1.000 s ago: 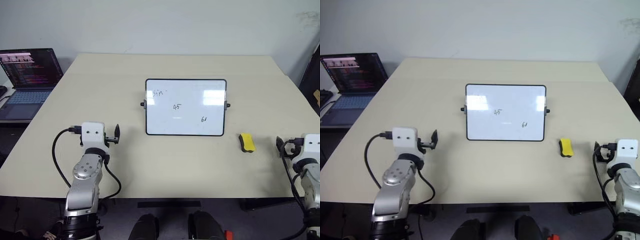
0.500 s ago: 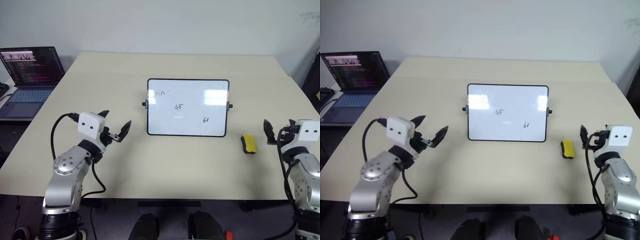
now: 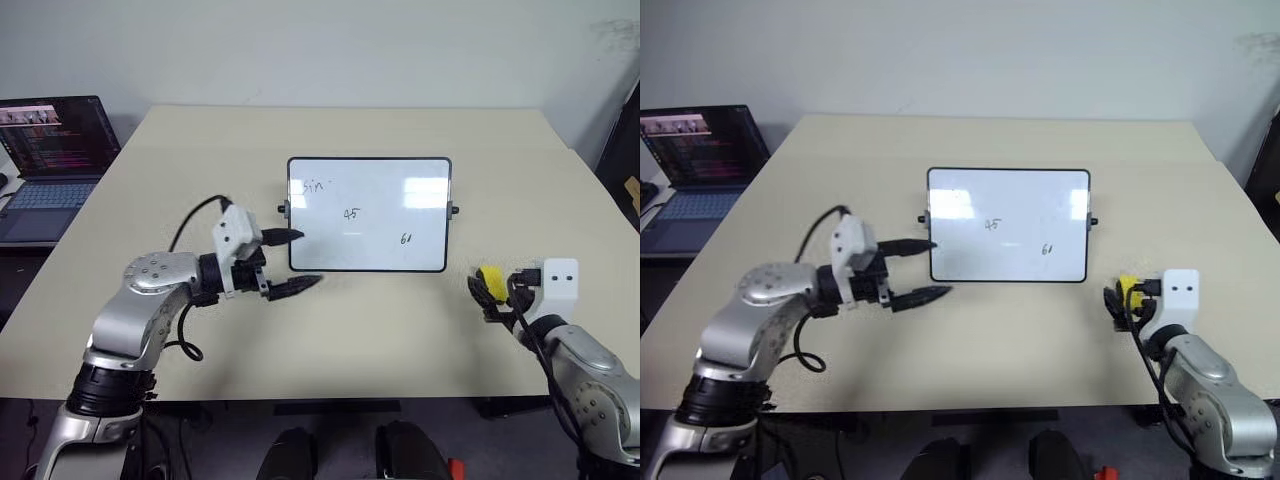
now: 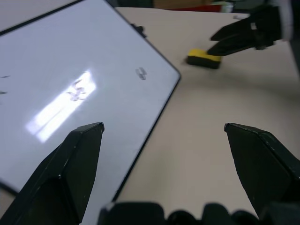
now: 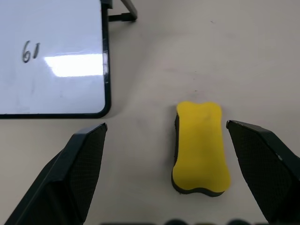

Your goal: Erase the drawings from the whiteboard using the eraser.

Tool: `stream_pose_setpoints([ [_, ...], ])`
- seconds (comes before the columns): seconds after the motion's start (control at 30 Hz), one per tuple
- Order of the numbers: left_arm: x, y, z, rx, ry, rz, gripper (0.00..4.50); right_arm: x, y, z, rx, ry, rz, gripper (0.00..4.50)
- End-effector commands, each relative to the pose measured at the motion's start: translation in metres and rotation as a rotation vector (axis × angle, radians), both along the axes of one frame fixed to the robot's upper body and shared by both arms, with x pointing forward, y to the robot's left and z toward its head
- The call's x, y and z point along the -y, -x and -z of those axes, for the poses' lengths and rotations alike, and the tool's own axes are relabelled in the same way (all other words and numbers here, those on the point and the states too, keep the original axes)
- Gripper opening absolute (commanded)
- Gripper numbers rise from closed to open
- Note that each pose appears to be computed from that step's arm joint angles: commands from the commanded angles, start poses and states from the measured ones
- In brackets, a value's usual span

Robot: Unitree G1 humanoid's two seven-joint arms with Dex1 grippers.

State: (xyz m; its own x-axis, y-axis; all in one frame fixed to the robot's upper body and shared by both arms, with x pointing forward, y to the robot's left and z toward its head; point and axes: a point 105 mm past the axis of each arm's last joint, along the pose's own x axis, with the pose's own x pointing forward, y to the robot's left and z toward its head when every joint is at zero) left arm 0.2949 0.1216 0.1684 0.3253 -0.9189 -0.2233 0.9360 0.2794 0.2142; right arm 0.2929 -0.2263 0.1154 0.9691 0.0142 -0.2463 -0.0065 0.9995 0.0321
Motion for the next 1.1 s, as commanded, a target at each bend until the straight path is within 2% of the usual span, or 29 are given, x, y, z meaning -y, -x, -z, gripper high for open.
stream_pose_setpoints([
  [0.03,0.003,-0.002,-0.009,0.042,-0.027,0.059,4.5,0.008,-0.01,-0.007,0.031,0.028,0.066,4.44],
  [0.27,0.015,0.001,-0.017,0.06,-0.029,0.144,4.5,0.024,-0.016,0.001,0.011,0.02,0.117,4.44],
  [0.57,0.028,0.012,-0.017,0.05,-0.041,0.261,4.5,0.023,-0.016,0.01,-0.011,0.001,0.113,4.44],
  [1.0,0.033,0.013,-0.014,0.043,-0.042,0.274,4.5,0.024,-0.025,0.014,-0.028,-0.007,0.101,4.44],
  [1.1,0.031,0.012,-0.014,0.046,-0.045,0.263,4.5,0.025,-0.029,0.017,-0.039,-0.002,0.102,3.84],
])
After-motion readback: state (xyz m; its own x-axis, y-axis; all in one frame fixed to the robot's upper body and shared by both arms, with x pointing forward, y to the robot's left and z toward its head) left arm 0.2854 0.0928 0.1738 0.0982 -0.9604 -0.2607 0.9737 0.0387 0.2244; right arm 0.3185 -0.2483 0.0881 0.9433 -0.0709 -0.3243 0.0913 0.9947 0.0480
